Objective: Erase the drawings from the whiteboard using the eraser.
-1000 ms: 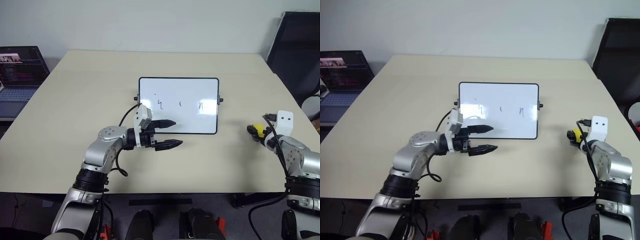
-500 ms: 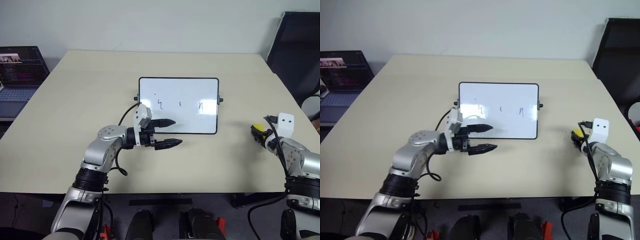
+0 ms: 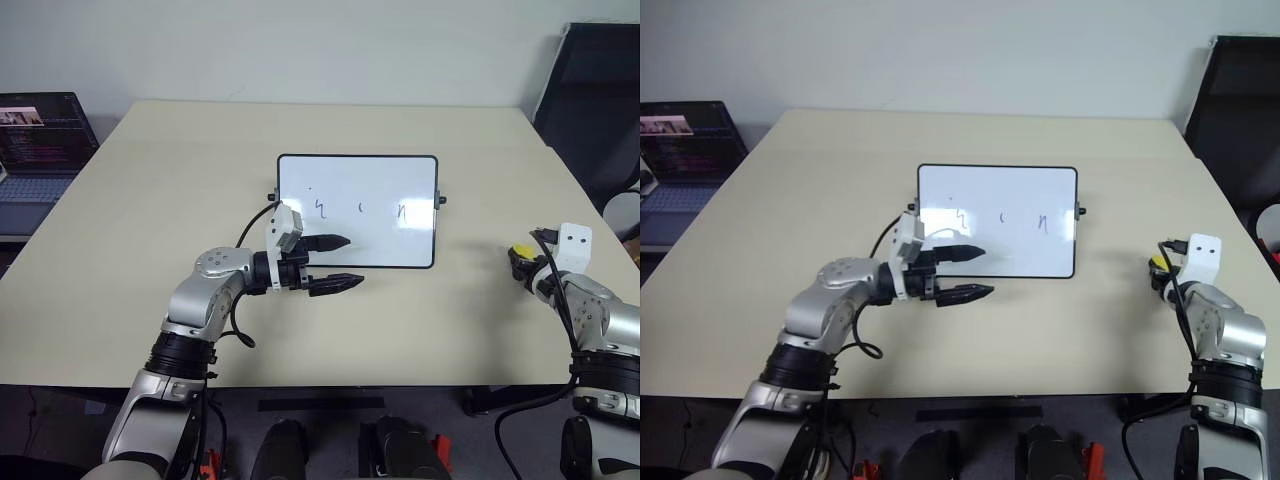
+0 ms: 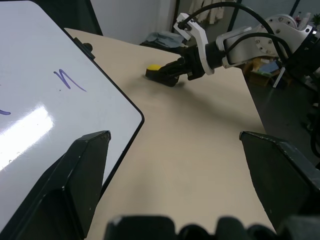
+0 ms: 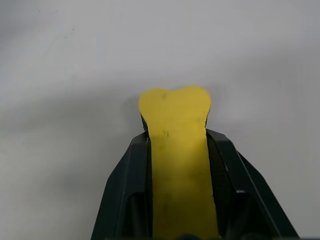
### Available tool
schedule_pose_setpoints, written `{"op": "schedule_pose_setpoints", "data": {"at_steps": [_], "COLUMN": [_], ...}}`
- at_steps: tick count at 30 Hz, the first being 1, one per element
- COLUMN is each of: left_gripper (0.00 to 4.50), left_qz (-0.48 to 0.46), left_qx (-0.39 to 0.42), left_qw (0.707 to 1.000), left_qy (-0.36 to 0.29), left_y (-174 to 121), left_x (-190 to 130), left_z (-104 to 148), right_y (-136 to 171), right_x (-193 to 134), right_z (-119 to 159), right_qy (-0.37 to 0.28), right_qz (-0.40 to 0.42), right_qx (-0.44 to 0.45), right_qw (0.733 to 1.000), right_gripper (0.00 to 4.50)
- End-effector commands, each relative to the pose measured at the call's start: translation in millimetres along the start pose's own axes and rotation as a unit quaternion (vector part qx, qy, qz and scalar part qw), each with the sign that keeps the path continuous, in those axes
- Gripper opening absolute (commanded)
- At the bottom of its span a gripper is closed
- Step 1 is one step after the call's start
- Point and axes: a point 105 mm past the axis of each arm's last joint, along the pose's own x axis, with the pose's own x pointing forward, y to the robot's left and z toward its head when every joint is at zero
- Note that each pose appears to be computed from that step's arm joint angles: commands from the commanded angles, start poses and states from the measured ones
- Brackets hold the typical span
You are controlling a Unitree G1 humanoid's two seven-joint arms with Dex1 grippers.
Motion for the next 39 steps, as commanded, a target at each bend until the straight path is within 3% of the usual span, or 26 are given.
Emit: {"op": "schedule_pose_setpoints", "data": {"at_steps": [1,11,21,39], "left_gripper": [4.5,4.5,4.5,4.5], "left_qz": [0.031,0.136,0.189,0.268], "left_qx": [0.036,0.048,0.063,0.088], "left_qw": [0.999,0.989,0.98,0.959], "left_qy": [-0.005,-0.002,-0.02,-0.03], "left_y": [9,27,24,40], "left_x": [5,16,33,29], "left_z": [9,-8,-10,-4], "right_y": [16,73,130,167], "right_x": [-8,-25,-38,-45], "right_z": [35,52,79,93], "right_qy": [-0.081,-0.157,-0.191,-0.202], "right_qz": [0.022,0.086,0.14,0.193], "right_qx": [-0.071,-0.114,-0.08,-0.078], "right_qw": [0.994,0.977,0.968,0.957], "right_gripper": [1.08,1.08,1.08,1.08]}}
